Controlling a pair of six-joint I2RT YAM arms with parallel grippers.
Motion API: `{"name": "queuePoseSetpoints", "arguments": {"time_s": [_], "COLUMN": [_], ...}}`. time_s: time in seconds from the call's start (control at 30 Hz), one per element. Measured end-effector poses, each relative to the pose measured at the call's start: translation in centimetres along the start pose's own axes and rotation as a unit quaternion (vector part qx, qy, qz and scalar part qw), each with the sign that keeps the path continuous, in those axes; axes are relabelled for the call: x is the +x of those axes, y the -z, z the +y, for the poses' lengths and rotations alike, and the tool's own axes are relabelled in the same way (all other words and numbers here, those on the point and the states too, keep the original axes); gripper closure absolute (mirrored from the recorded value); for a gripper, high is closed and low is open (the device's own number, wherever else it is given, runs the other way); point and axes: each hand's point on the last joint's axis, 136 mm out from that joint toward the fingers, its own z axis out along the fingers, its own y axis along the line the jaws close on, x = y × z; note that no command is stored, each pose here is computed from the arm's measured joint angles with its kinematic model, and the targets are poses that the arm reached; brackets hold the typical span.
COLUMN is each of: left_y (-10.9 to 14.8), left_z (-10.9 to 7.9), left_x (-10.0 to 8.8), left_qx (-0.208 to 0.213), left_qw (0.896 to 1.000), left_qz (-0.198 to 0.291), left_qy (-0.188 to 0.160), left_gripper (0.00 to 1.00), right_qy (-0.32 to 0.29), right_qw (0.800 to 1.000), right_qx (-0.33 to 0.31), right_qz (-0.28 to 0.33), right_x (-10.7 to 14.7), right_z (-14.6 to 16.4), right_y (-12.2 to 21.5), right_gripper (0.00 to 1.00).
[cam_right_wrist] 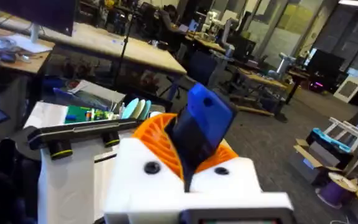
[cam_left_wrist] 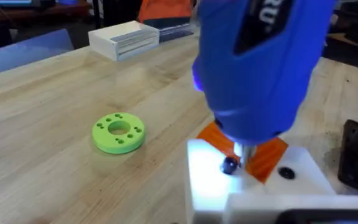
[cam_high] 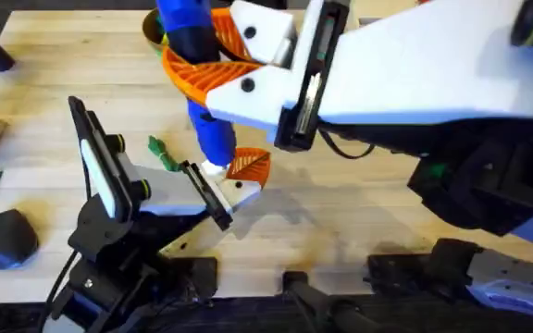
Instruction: Pick up the gripper from the table and insert it into the empty holder that is missing its gripper. Then pick up a screw, insert it into the mounting hole, and use the screwdriver to tighten it. Finally, clean up the table by picking up the vegetable and placing it into the bucket.
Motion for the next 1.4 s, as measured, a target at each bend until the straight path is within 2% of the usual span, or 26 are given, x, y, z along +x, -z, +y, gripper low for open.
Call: {"name": "queuePoseSetpoints", "arguments": {"time_s": [0.37,0.53,1.4], "left_y": [0.0,0.0,0.0], "left_z": [0.0,0.0,0.0], "left_x": [0.0,0.0,0.0], "left_qx": [0.0,0.0,0.0], "left_qw": [1.0,1.0,1.0], "left_qz": [0.0,0.0,0.0], "left_qy": [0.0,0.0,0.0], "left_gripper": [0.997,0.997,0.997], "right_qy": [0.008,0.02,0.017], "right_qw": [1.0,0.999,1.0], "right_qx": [0.001,0.007,0.012], "right_qz": [-0.002,-0.024,-0.003], "right_x": [-0.1,-1.2,-0.1], "right_z": [0.0,-0.3,-0.9], "right_y": [0.0,0.0,0.2], "right_gripper": [0.996,0.996,0.996]}}
